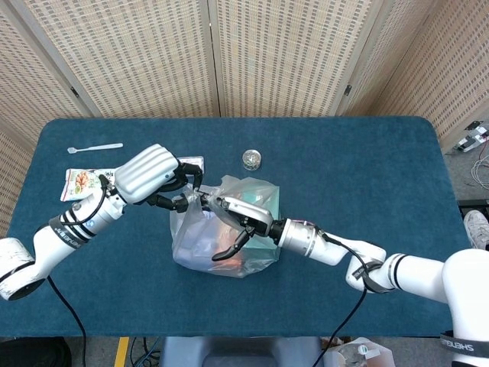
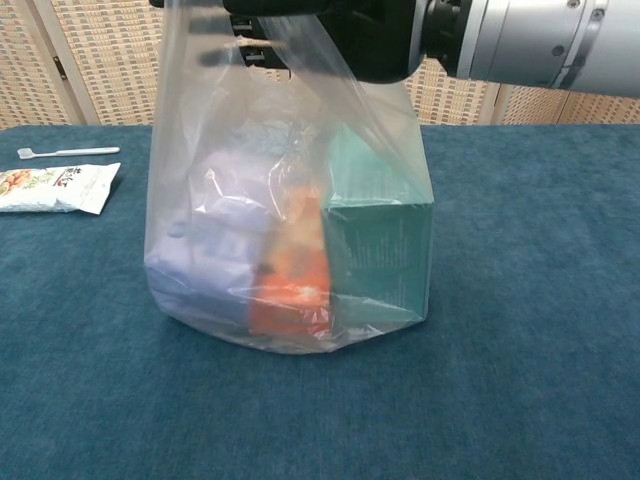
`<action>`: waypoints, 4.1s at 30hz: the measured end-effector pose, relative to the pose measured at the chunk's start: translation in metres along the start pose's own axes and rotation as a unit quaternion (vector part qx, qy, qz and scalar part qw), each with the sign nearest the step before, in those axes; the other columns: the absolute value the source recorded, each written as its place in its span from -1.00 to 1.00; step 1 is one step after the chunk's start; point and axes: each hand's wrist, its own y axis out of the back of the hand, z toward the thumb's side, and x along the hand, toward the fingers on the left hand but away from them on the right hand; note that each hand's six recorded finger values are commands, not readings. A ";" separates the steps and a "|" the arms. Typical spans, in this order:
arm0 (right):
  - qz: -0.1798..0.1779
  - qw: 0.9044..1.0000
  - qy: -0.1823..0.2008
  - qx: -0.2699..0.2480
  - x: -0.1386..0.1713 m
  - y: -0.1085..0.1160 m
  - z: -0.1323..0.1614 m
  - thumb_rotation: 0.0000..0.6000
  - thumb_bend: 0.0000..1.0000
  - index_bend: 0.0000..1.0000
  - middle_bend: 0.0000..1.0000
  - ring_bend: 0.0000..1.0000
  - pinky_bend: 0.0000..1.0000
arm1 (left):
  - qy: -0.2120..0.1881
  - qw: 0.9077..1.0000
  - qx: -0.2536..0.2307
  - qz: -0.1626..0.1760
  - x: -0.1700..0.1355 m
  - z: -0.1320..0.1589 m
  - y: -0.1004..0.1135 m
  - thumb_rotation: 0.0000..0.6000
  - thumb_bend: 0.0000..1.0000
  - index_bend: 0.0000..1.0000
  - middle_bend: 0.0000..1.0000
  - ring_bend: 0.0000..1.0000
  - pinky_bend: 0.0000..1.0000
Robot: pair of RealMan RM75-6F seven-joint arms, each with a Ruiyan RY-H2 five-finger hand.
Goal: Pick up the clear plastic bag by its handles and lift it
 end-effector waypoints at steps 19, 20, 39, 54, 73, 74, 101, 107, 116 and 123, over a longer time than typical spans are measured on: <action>0.066 0.995 0.019 -0.071 -0.018 0.002 0.002 1.00 -1.00 -1.00 -0.64 -1.00 -0.88 | 0.016 1.000 -0.022 -0.008 0.011 0.001 0.004 1.00 -0.21 0.17 1.00 0.98 0.80; 0.067 0.995 0.020 -0.077 -0.019 0.001 0.002 1.00 -1.00 -1.00 -0.62 -1.00 -0.88 | 0.017 1.000 -0.022 -0.008 0.012 0.001 0.004 1.00 -0.21 0.17 1.00 0.97 0.80; 0.104 0.965 0.031 -0.237 -0.030 0.005 0.001 1.00 -1.00 -1.00 -0.52 -1.00 -0.88 | 0.071 0.997 -0.020 -0.006 0.016 -0.016 0.008 1.00 -0.21 -0.22 0.78 0.75 0.78; 0.104 0.964 0.028 -0.241 -0.038 0.006 -0.008 1.00 -1.00 -1.00 -0.51 -1.00 -0.88 | 0.109 0.994 -0.003 0.003 0.009 -0.023 0.012 1.00 -0.59 -0.61 -0.29 -0.36 0.28; 0.113 0.963 0.026 -0.245 -0.046 -0.002 -0.013 1.00 -1.00 -1.00 -0.51 -1.00 -0.88 | 0.163 0.985 0.016 0.048 0.007 -0.023 0.022 1.00 -1.00 -1.00 -0.86 -1.00 -0.65; 0.114 0.962 0.027 -0.246 -0.045 -0.002 -0.013 1.00 -1.00 -1.00 -0.51 -1.00 -0.88 | 0.166 0.985 0.013 0.052 0.007 -0.023 0.023 1.00 -1.00 -1.00 -0.87 -1.00 -0.66; 0.140 0.949 0.061 -0.276 -0.039 -0.005 0.003 1.00 -1.00 -1.00 -0.48 -1.00 -0.88 | 0.181 0.982 0.005 0.047 0.022 -0.009 0.019 1.00 -1.00 -1.00 -0.99 -1.00 -0.74; 0.151 0.948 0.053 -0.274 -0.038 -0.009 0.002 1.00 -1.00 -1.00 -0.47 -0.99 -0.88 | 0.196 0.980 0.005 0.048 0.024 -0.016 0.022 1.00 -1.00 -1.00 -1.00 -1.00 -0.75; 0.162 0.948 0.052 -0.270 -0.035 -0.013 0.003 1.00 -1.00 -1.00 -0.44 -0.98 -0.88 | 0.225 0.973 0.026 0.037 0.021 -0.028 0.026 1.00 -1.00 -1.00 -1.00 -1.00 -0.80; 0.156 0.948 0.053 -0.272 -0.032 -0.010 0.002 1.00 -1.00 -1.00 -0.44 -0.98 -0.88 | 0.268 0.963 0.025 0.018 0.013 -0.044 0.028 1.00 -1.00 -1.00 -1.00 -1.00 -0.82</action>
